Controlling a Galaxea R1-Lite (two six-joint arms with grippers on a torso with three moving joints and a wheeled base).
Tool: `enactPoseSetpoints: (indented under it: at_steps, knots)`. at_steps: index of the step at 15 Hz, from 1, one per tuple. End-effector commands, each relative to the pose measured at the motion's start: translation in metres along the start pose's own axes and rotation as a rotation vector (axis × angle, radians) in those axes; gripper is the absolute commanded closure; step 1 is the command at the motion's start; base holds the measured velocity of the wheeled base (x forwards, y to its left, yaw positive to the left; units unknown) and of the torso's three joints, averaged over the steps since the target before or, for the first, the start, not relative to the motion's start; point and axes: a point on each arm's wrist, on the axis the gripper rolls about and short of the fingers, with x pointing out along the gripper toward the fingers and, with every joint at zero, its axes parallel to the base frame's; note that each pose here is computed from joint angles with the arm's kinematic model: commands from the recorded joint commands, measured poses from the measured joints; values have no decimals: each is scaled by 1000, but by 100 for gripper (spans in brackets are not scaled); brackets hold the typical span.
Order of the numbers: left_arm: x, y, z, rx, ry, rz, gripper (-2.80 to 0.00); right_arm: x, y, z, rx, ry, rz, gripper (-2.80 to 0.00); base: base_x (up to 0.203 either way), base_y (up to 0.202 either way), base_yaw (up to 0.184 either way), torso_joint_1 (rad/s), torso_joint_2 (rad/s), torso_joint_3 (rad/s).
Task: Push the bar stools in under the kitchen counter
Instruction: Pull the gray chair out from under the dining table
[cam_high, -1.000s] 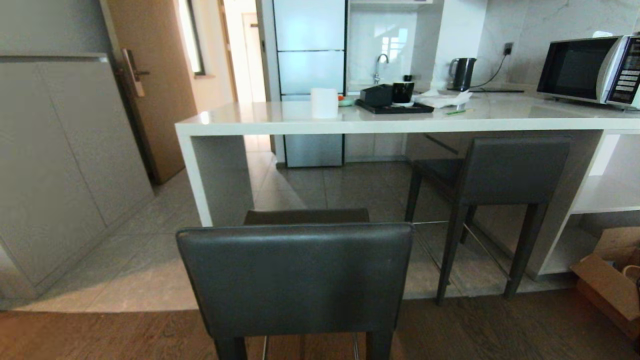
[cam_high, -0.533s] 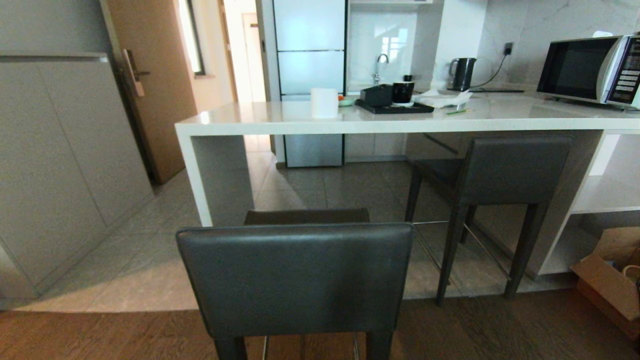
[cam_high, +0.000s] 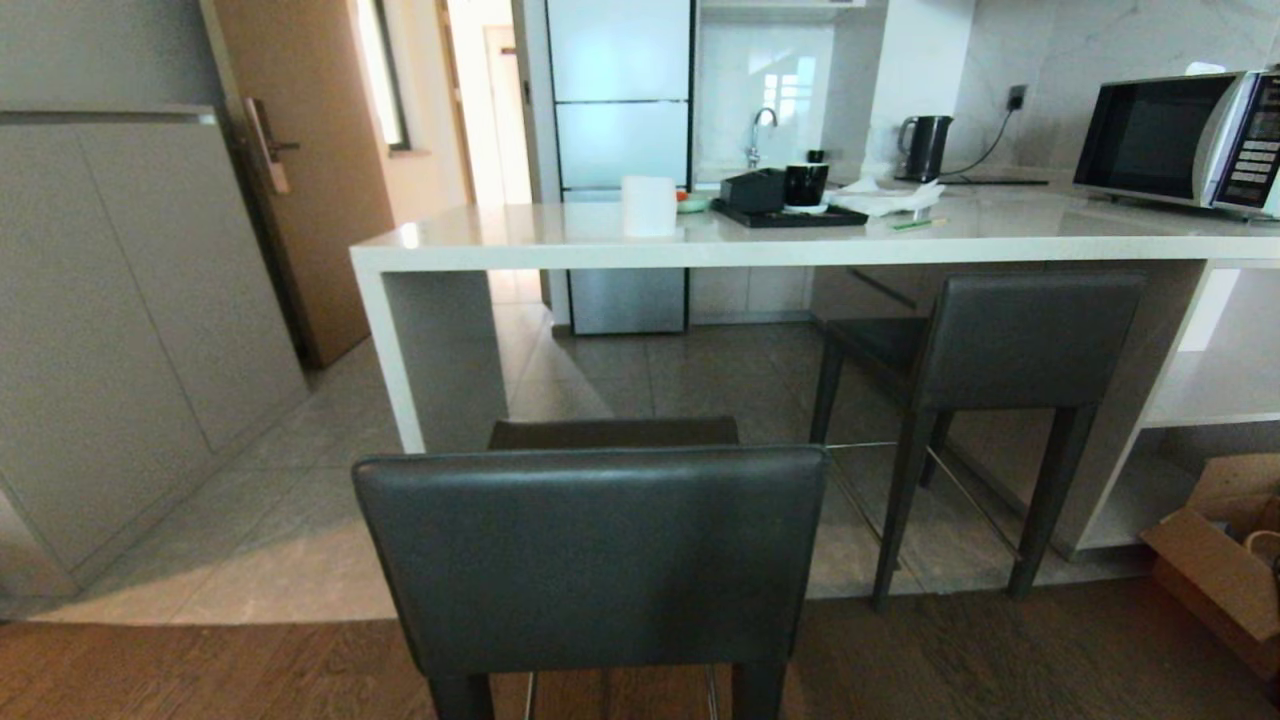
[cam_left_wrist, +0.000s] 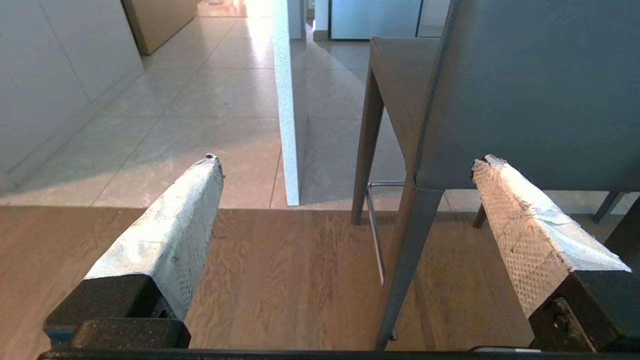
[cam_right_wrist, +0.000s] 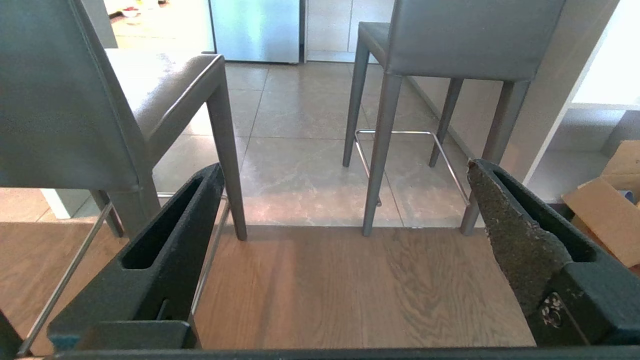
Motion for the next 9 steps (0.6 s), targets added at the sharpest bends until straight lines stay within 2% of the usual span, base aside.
enactPoseSetpoints:
  at_steps: [1,8,9]
  knots:
    - [0,0,0,-2,0,1,-280,1,0,-2,1,8,0,-280,0,0,0,0,0,0]
    - [0,0,0,-8,0,-5,-280,1,0,-2,5,6,-5,-280,0,0,0,0,0,0]
    - [0,0,0,-8,0,-5,-280,1,0,-2,46,5,-11,-280,0,0,0,0,0,0]
